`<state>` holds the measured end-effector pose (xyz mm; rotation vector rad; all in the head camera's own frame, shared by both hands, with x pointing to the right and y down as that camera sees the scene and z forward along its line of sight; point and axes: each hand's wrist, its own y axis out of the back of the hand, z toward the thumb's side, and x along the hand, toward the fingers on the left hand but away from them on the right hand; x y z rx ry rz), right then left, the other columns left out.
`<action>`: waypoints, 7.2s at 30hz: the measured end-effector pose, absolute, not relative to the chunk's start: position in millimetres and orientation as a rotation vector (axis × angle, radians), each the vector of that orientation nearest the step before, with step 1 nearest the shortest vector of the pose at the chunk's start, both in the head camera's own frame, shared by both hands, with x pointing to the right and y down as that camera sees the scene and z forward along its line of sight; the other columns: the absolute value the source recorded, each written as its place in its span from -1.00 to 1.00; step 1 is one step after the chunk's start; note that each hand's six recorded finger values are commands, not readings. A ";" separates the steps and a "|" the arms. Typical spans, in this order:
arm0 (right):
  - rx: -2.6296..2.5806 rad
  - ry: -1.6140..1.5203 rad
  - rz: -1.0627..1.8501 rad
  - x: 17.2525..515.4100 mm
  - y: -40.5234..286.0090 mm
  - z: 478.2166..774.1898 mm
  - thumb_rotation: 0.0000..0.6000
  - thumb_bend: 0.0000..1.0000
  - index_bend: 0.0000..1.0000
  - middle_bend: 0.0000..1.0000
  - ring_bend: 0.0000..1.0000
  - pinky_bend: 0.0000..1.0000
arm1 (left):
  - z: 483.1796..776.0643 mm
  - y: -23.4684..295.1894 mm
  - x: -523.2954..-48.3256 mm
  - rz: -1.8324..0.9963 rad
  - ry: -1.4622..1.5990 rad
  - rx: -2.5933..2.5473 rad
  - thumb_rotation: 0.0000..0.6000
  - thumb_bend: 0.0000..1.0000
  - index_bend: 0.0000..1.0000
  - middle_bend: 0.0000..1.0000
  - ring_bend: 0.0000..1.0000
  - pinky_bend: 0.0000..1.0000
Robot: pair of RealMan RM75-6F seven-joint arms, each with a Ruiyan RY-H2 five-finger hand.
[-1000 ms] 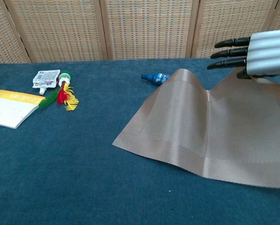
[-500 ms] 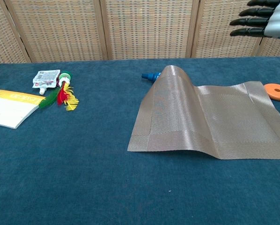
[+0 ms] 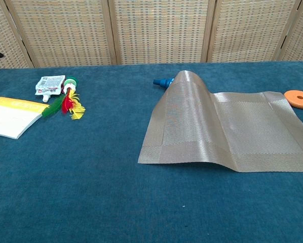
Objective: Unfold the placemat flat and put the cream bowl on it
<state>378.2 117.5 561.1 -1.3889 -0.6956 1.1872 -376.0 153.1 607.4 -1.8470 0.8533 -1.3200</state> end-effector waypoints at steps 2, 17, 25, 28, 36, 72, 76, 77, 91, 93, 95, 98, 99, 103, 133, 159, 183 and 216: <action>-1.401 -0.751 1.207 386.1 130.7 556.9 1.00 -1.00 -1.00 -1.00 -1.00 -1.00 | 619.8 151.3 -359.9 -1.266 0.786 -1.907 1.00 -1.00 -0.93 -1.00 -1.00 -1.00; -1.513 -1.074 1.230 398.4 200.6 561.3 1.00 -1.00 -1.00 -1.00 -1.00 -1.00 | 699.0 144.6 -231.0 -0.956 0.467 -2.064 1.00 -1.00 -0.50 -1.00 -1.00 -1.00; -1.520 -1.063 1.276 405.3 203.0 571.5 1.00 -1.00 -1.00 -1.00 -1.00 -1.00 | 720.4 144.1 -181.8 -0.909 0.377 -2.093 1.00 -1.00 -0.46 -1.00 -1.00 -1.00; -1.517 -1.070 1.280 407.3 201.5 571.2 1.00 -1.00 -1.00 -1.00 -1.00 -1.00 | 725.5 145.1 -168.5 -0.901 0.354 -2.113 1.00 -1.00 -0.44 -1.00 -1.00 -1.00; -1.504 -1.077 1.281 410.1 199.9 569.2 1.00 -1.00 -1.00 -1.00 -1.00 -1.00 | 738.2 148.3 -131.2 -0.856 0.327 -2.116 1.00 -1.00 -0.42 -1.00 -1.00 -1.00; -1.512 -1.140 1.205 409.6 197.9 549.8 1.00 -1.00 -1.00 -1.00 -1.00 -1.00 | 749.8 130.6 -105.1 -0.879 0.384 -2.080 1.00 0.03 -0.37 -1.00 -1.00 -1.00; -1.511 -1.145 1.198 409.6 197.7 548.0 1.00 -1.00 -1.00 -1.00 -1.00 -1.00 | 748.7 127.9 -104.0 -0.881 0.397 -2.078 1.00 0.05 -0.24 -1.00 -1.00 -1.00; -1.511 -1.147 1.197 409.6 197.7 547.6 1.00 -1.00 -1.00 -1.00 -1.00 -1.00 | 748.5 127.2 -103.9 -0.881 0.400 -2.076 1.00 0.06 -0.19 -1.00 -1.00 -1.00; -1.514 -1.159 1.176 408.4 198.1 542.7 1.00 -1.00 -1.00 -1.00 -1.00 -1.00 | 745.2 130.6 -103.6 -0.869 0.428 -2.047 1.00 0.22 0.54 -1.00 -1.00 -1.00; -1.515 -1.159 1.176 408.2 198.3 542.4 1.00 -1.00 -1.00 -1.00 -1.00 -1.00 | 741.3 132.8 -104.0 -0.852 0.431 -2.049 1.00 0.23 0.56 -1.00 -1.00 -1.00; -1.516 -1.159 1.173 407.7 198.6 542.0 1.00 -1.00 -1.00 -1.00 -1.00 -1.00 | 734.7 135.6 -104.9 -0.823 0.432 -2.051 1.00 0.24 0.57 -1.00 -1.00 -1.00; -1.515 -1.155 1.167 406.2 199.5 540.8 1.00 -1.00 -1.00 -1.00 -1.00 -1.00 | 723.0 140.9 -107.7 -0.776 0.424 -2.058 1.00 0.30 0.58 -1.00 -1.00 -1.00; -1.517 -1.153 1.168 405.9 200.2 540.9 1.00 -1.00 -1.00 -1.00 -1.00 -1.00 | 719.0 142.9 -108.8 -0.761 0.417 -2.060 1.00 0.32 0.58 -1.00 -1.00 -1.00; -1.524 -1.142 1.175 404.5 202.3 542.7 1.00 -1.00 -1.00 -1.00 -1.00 -1.00 | 696.9 154.0 -116.8 -0.690 0.365 -2.060 1.00 0.33 0.60 -1.00 -1.00 -1.00; -1.512 -1.143 1.182 403.9 202.4 539.7 1.00 -1.00 -0.96 -1.00 -1.00 -1.00 | 642.7 230.1 -243.8 -0.747 0.060 -2.068 1.00 0.34 0.62 -1.00 -1.00 -1.00; -1.519 -1.147 1.174 403.1 202.8 537.7 1.00 -1.00 -0.94 -1.00 -1.00 -1.00 | 641.8 255.6 -267.6 -0.843 0.006 -2.069 1.00 -0.02 0.08 -1.00 -1.00 -1.00; -1.559 -1.135 1.353 418.8 200.1 565.9 1.00 -1.00 -0.94 -1.00 -1.00 -1.00 | 577.0 178.5 -328.4 -0.968 0.726 -2.052 1.00 -1.00 -1.00 -1.00 -1.00 -1.00; -1.568 -0.995 1.862 458.8 163.8 700.8 1.00 -0.46 -0.05 -1.00 -1.00 -1.00 | 548.7 147.0 -399.0 -1.278 1.050 -1.701 1.00 -1.00 -1.00 -1.00 -1.00 -1.00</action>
